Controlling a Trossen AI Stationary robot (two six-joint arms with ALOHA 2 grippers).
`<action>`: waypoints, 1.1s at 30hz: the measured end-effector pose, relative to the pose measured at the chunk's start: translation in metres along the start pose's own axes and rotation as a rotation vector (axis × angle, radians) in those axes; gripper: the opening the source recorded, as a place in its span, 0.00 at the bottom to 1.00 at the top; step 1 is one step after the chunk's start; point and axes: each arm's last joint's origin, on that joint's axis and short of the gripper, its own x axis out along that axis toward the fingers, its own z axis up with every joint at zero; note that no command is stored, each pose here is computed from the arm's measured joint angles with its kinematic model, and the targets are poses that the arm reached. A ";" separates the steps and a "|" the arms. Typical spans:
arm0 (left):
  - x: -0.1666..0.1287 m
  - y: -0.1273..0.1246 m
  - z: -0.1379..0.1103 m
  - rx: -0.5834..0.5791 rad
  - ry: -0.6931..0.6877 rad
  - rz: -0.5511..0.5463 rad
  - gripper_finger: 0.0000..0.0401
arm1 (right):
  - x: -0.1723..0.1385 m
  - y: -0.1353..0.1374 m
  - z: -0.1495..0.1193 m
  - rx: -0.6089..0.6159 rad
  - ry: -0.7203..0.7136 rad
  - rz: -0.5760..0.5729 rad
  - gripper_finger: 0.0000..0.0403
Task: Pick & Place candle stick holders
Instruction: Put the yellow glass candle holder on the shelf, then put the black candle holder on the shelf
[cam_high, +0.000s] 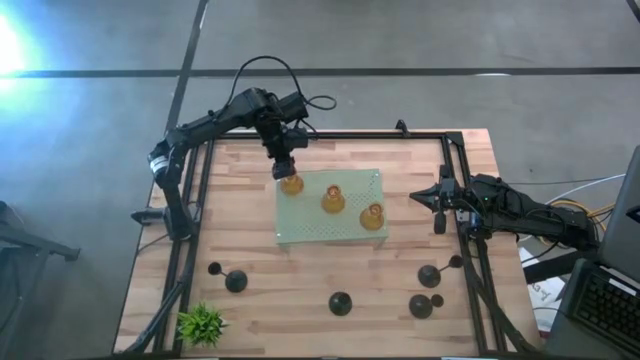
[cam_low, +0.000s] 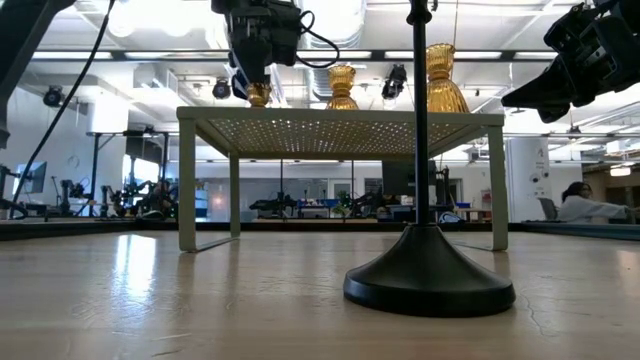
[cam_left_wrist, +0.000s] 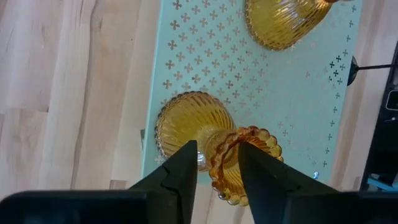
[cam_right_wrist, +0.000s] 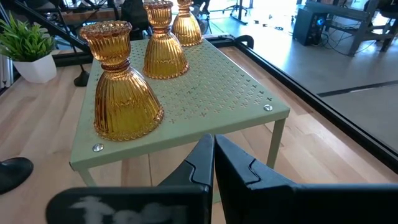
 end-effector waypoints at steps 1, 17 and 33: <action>0.000 0.000 0.000 -0.003 0.000 0.000 0.32 | 0.000 0.000 0.000 0.000 0.000 0.000 0.02; -0.029 -0.013 -0.008 0.012 -0.050 0.012 0.42 | 0.000 0.000 0.000 0.000 0.000 0.000 0.02; -0.107 -0.048 -0.026 0.051 -0.279 0.052 0.42 | 0.000 0.000 0.000 0.000 0.000 0.000 0.02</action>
